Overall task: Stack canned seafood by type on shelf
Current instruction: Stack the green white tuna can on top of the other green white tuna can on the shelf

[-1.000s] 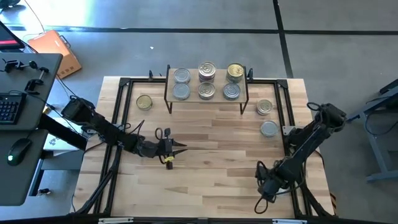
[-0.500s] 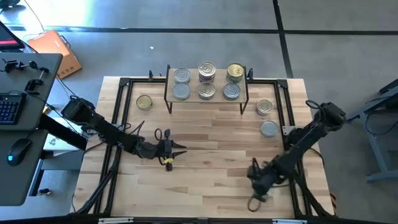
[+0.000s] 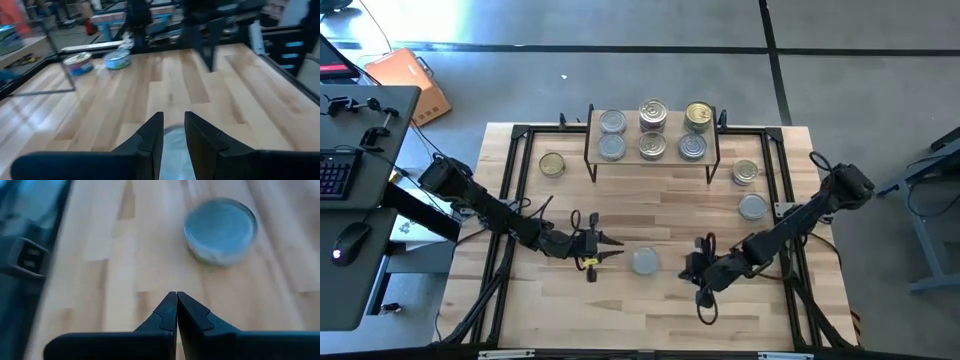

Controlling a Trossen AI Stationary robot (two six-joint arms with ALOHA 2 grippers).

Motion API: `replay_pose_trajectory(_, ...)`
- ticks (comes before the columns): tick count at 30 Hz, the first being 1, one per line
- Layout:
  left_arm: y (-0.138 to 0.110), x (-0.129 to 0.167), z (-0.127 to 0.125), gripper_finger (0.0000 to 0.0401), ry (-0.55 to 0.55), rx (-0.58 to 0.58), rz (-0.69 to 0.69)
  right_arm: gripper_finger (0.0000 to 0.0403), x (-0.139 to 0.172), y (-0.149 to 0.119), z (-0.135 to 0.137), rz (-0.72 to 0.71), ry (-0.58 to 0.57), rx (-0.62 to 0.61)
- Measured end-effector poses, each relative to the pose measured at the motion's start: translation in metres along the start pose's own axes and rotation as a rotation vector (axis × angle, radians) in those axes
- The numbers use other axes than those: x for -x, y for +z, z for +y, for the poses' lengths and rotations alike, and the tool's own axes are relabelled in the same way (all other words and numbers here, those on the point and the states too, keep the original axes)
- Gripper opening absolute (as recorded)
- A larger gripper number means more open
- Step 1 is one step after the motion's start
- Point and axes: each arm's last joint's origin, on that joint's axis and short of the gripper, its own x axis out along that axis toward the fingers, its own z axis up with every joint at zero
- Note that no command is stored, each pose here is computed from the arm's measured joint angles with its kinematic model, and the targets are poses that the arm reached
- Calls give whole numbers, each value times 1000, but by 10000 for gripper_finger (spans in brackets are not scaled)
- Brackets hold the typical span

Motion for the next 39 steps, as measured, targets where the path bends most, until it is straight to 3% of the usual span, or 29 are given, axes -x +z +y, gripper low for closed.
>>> replay_pose_trajectory(5,2,-4,-6,69,-112,-90,-1,22,-17,-9,-5,-51,-151,114)
replay_pose_trajectory(9,9,-10,-12,69,-180,-178,49,68,-43,-7,-4,-159,-142,209)
replay_pose_trajectory(16,20,-17,-16,86,-208,-339,359,157,-81,-4,-10,-308,-103,237)
replay_pose_trajectory(19,9,-18,-17,111,-234,-427,434,175,-90,-3,-14,-348,-99,212)
replay_pose_trajectory(25,-12,-39,-29,164,-289,-539,395,176,-98,-4,-16,-394,-94,203)
replay_pose_trajectory(28,-31,-48,-28,177,-286,-603,446,172,-97,-5,-13,-401,-87,217)
replay_pose_trajectory(32,-44,-59,-26,161,-230,-615,465,171,-96,-4,-12,-414,-80,218)
replay_pose_trajectory(39,-49,-62,-33,70,-251,-569,435,171,-96,-2,-12,-429,-75,204)
